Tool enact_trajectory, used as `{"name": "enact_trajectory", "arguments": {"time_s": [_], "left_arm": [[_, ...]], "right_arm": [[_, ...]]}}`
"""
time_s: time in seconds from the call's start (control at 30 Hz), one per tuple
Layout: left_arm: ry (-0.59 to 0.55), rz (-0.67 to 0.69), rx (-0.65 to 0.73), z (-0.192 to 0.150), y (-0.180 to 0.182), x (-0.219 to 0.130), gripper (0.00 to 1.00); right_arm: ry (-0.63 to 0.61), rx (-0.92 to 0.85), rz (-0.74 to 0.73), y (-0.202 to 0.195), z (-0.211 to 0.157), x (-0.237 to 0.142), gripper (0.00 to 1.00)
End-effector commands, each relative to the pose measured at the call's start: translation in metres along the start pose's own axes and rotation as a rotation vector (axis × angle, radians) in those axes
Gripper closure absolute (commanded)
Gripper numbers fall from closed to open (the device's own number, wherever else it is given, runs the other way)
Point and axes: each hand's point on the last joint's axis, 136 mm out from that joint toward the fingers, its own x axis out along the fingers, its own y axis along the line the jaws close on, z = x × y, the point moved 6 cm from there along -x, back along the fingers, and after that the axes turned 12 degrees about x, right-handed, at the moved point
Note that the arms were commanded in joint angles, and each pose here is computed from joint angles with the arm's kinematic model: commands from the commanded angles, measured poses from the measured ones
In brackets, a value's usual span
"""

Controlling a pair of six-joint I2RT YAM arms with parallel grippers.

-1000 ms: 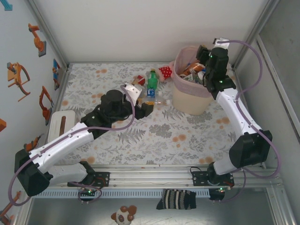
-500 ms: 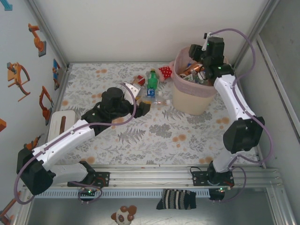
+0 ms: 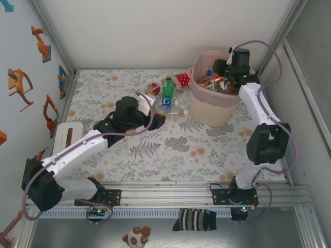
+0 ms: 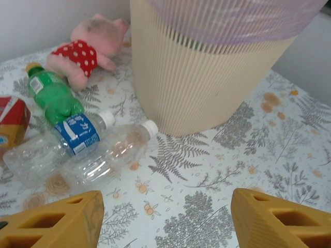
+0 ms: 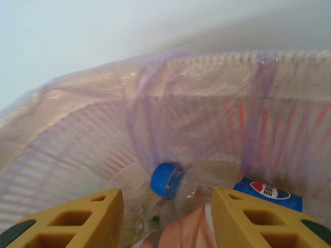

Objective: Put the plastic bottles in the bin

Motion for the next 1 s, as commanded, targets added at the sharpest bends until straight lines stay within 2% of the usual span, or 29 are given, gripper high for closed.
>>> {"name": "enact_trajectory", "arguments": {"time_s": [0.0, 0.23, 0.37, 0.77, 0.97], "left_arm": [[0.051, -0.021, 0.006, -0.003, 0.008, 0.008, 0.35], [0.179, -0.007, -0.016, -0.019, 0.045, 0.033, 0.35], [0.225, -0.047, -0.040, -0.025, 0.064, 0.052, 0.33], [0.279, -0.192, -0.102, -0.039, 0.075, 0.128, 0.29], [0.331, -0.228, -0.115, -0.054, 0.078, 0.152, 0.29]], "right_arm": [[-0.057, 0.002, 0.082, 0.023, 0.021, -0.045, 0.52], [-0.130, -0.027, 0.135, 0.040, 0.037, -0.104, 0.50], [-0.165, -0.055, 0.127, 0.042, 0.038, -0.135, 0.49], [-0.241, -0.119, 0.042, 0.028, 0.032, -0.204, 0.46], [-0.282, -0.135, 0.013, 0.023, 0.030, -0.227, 0.45]]}}
